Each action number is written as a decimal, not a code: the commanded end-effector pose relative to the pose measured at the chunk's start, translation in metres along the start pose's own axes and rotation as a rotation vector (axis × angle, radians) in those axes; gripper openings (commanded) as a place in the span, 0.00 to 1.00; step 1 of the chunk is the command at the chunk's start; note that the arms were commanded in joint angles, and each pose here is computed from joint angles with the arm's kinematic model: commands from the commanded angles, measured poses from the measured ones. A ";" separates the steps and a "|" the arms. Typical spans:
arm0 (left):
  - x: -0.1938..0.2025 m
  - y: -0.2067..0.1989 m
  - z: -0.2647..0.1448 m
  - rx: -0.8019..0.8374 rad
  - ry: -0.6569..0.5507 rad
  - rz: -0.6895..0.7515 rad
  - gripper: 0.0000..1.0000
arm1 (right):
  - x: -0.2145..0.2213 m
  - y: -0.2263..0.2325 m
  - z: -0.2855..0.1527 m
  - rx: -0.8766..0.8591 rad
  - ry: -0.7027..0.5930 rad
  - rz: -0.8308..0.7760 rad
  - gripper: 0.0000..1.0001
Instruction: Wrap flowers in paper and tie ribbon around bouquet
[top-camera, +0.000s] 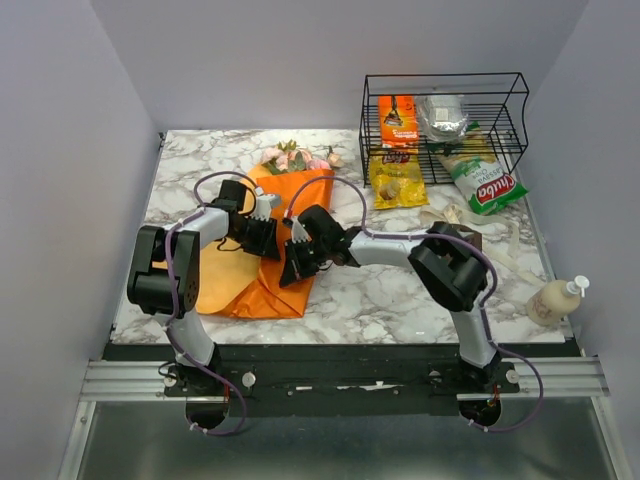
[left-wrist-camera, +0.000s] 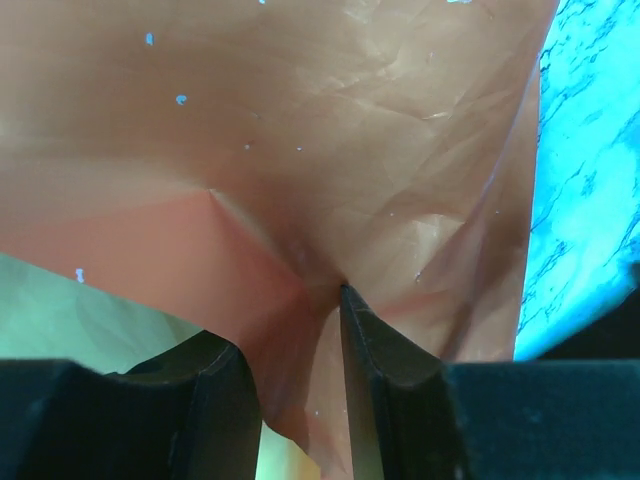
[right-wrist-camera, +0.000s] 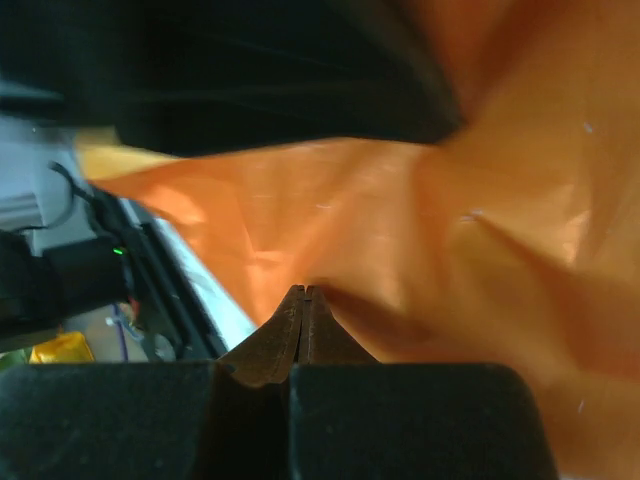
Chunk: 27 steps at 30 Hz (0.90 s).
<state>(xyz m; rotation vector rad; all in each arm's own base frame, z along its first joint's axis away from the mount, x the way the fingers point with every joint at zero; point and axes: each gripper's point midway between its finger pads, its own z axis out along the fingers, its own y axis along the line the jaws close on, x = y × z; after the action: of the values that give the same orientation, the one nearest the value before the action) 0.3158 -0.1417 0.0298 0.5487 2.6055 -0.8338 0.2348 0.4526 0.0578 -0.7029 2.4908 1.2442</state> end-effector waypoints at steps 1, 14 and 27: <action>-0.012 -0.003 -0.014 0.014 -0.041 -0.007 0.45 | 0.013 -0.007 0.017 -0.067 0.078 0.082 0.01; 0.004 -0.033 -0.101 0.245 0.080 0.178 0.73 | 0.031 -0.042 0.024 0.048 0.130 0.182 0.01; 0.129 -0.025 -0.161 0.202 0.461 0.614 0.81 | 0.024 -0.044 0.025 0.061 0.120 0.138 0.01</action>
<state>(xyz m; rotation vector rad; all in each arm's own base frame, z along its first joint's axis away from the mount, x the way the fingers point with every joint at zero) 0.2159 -0.0486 0.0976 1.4370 2.4184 -0.7768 0.2291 0.4485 0.0227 -0.6194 2.6741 1.3043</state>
